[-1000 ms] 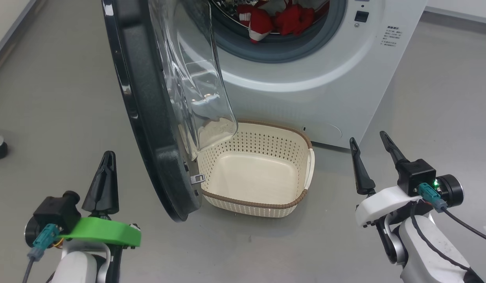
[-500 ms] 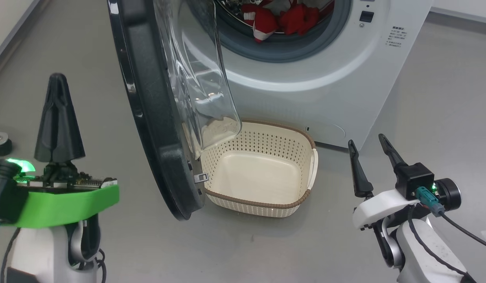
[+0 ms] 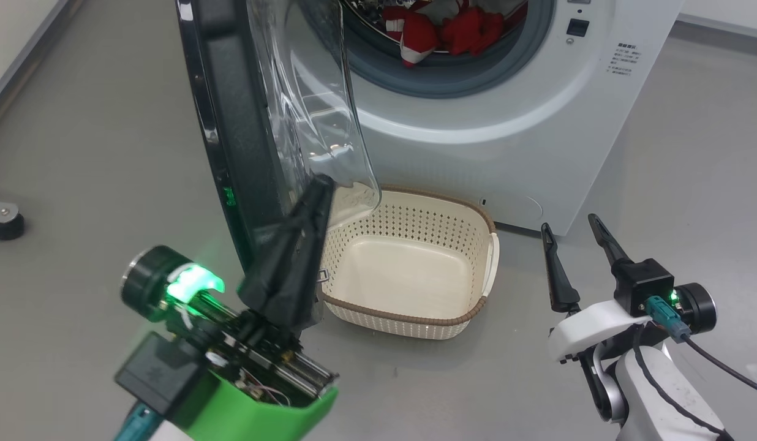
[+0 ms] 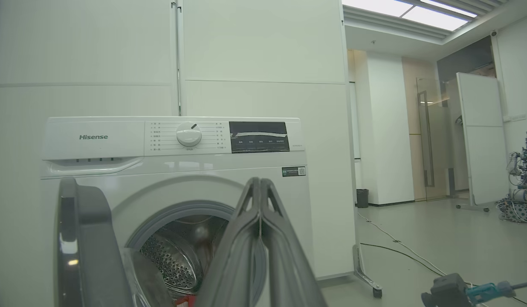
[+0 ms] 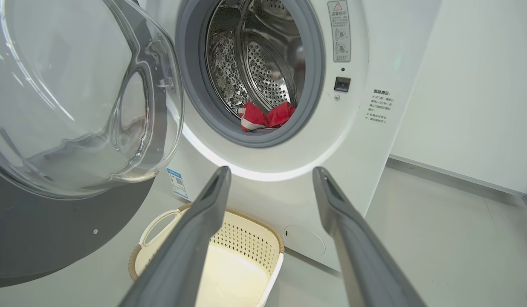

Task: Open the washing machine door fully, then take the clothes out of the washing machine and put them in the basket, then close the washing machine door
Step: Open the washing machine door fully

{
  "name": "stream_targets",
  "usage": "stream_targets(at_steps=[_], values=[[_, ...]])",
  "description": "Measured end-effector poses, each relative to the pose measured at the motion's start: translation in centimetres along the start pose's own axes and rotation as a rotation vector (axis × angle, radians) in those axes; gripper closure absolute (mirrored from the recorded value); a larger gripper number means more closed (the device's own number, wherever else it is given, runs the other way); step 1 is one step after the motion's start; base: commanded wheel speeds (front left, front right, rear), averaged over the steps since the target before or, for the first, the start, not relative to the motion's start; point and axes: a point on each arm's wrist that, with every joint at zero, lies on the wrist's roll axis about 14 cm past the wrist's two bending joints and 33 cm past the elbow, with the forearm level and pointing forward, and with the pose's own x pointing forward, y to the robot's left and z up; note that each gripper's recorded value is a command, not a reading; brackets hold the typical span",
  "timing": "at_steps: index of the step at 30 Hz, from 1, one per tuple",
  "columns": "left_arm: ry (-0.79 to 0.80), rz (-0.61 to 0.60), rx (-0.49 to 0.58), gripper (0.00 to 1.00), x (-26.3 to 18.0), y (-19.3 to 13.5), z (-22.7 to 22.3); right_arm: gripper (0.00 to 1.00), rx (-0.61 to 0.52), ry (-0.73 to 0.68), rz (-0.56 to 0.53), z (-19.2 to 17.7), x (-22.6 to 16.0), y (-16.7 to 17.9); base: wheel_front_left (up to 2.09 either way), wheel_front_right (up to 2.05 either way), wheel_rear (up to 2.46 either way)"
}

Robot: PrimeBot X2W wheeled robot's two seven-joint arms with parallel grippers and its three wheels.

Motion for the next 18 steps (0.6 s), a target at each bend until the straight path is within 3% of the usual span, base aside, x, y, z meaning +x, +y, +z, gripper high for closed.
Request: stream_targets(at_steps=[5,9,18], values=[[0.125,-0.069,-0.084,1.0,-2.0,-3.1,-3.3,0.0,-0.001,-0.002,0.012,0.0,0.0,0.3,0.0,0.0,0.0],[0.269,-0.057,-0.137,1.0,-4.7,-4.0,-7.1,0.0,0.001,0.0,0.014,0.0,0.0,0.3,0.0,0.0,0.0],[0.406,0.043,-0.127,1.0,-7.5,-1.4,-10.8,0.0,0.003,0.021,0.028,-0.8,-0.4,0.6,0.0,0.0,0.0]])
